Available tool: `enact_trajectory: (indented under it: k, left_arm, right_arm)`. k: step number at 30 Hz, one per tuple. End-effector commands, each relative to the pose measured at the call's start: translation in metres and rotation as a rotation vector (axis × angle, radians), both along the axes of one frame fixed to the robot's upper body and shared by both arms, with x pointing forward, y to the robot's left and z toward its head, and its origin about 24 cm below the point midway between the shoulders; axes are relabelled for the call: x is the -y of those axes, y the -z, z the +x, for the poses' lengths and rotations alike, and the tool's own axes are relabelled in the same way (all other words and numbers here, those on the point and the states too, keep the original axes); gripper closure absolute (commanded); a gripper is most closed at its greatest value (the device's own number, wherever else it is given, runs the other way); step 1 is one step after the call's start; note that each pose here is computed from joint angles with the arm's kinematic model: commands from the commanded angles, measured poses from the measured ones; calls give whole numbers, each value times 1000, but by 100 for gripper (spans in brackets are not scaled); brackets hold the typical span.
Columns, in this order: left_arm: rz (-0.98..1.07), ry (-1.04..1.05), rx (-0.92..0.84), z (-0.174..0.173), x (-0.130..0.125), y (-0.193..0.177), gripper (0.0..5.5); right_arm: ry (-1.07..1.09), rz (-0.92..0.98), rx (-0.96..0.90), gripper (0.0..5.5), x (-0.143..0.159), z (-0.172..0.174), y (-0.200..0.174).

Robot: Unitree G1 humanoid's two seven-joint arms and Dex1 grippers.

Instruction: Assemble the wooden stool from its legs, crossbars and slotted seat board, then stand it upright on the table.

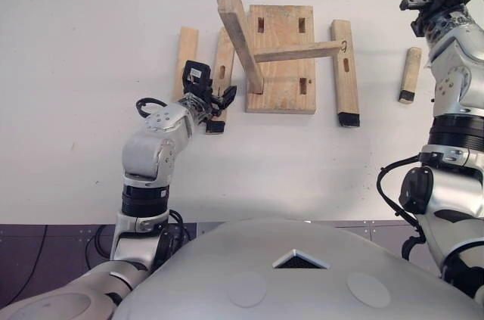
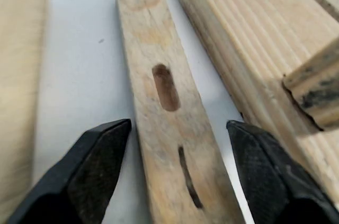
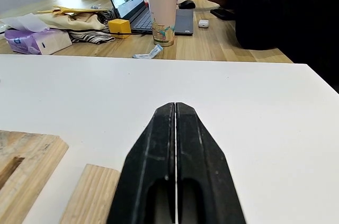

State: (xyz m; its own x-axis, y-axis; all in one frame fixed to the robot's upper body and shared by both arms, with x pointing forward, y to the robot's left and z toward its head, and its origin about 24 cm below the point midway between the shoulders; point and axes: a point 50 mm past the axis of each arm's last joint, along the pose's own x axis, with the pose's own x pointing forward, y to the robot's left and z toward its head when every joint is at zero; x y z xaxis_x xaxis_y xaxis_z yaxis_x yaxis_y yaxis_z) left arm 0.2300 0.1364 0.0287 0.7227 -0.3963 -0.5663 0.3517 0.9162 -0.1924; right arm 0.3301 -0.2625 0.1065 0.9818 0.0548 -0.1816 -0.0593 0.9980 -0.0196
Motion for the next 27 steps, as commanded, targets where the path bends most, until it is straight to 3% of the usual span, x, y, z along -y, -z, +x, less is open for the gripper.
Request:
enact_trajectory:
  k: [1,5,7,10,13,19,23,27]
  left_arm:
    - [133,31,-232,-30,-16,35,292]
    - [251,77,-278,-42,-31,42,341]
    - [270,70,-222,-35,-41,35,344]
    - [113,-3,216,21,-50,-31,346]
    - [-92,32,576,58,-50,-111,347]
    - [-394,363,883,84,-32,-205,347]
    - [-571,573,972,81,-10,-241,347]
    - [-644,709,951,74,5,-244,347]
  right_arm:
    - [-7,16,-2,550,-6,0,3]
    - [0,12,4,550,-5,-2,4]
    - [-10,1,30,550,-9,-1,-1]
    - [-67,78,133,550,-21,4,-23]
    - [-241,280,244,499,-34,13,-61]
    - [-756,552,407,385,-61,23,-159]
    - [-1119,640,360,299,-94,8,-183]
    - [-1233,696,264,244,-107,0,-177]
